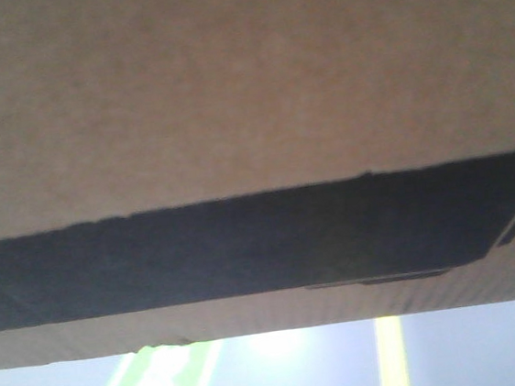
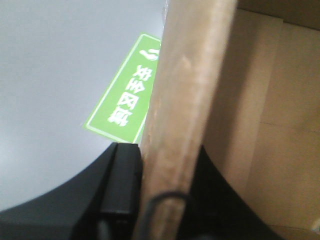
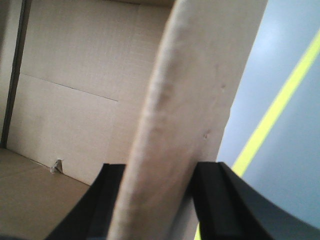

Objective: Grab box from left shelf to table start
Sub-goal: 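Carry the box with both grippers while the base turns toward the table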

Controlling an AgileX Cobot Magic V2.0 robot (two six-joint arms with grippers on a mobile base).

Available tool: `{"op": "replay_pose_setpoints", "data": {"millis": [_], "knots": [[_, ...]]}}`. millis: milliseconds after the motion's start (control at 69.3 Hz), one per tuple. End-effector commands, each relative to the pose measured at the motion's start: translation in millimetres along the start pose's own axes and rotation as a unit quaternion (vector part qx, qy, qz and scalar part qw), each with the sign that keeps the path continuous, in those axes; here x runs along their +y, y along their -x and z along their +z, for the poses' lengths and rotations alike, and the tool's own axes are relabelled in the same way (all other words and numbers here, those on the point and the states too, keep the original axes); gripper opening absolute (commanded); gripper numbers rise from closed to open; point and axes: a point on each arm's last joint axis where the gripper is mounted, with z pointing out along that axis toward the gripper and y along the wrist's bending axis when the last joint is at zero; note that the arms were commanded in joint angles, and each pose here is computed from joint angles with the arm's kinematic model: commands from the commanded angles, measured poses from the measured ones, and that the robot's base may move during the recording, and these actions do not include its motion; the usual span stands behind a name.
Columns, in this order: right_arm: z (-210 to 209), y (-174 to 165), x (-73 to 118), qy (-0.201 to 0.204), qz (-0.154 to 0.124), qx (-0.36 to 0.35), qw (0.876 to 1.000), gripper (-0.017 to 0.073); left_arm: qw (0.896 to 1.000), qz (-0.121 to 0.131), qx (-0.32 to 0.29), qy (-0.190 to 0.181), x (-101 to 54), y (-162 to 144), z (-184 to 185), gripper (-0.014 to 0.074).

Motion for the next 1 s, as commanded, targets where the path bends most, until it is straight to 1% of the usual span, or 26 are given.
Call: {"op": "replay_pose_setpoints", "data": {"millis": [0,981], "knots": [[-9.7,19.6,3.5,0.013,-0.027,-0.095,0.995,0.0059,0.994,0.036,-0.047,-0.092,-16.8,10.6,-10.5,-0.0093],[-9.7,19.6,3.5,0.013,-0.027,-0.095,0.995,0.0059,0.994,0.036,-0.047,-0.092,-16.8,10.6,-10.5,-0.0093]]}}
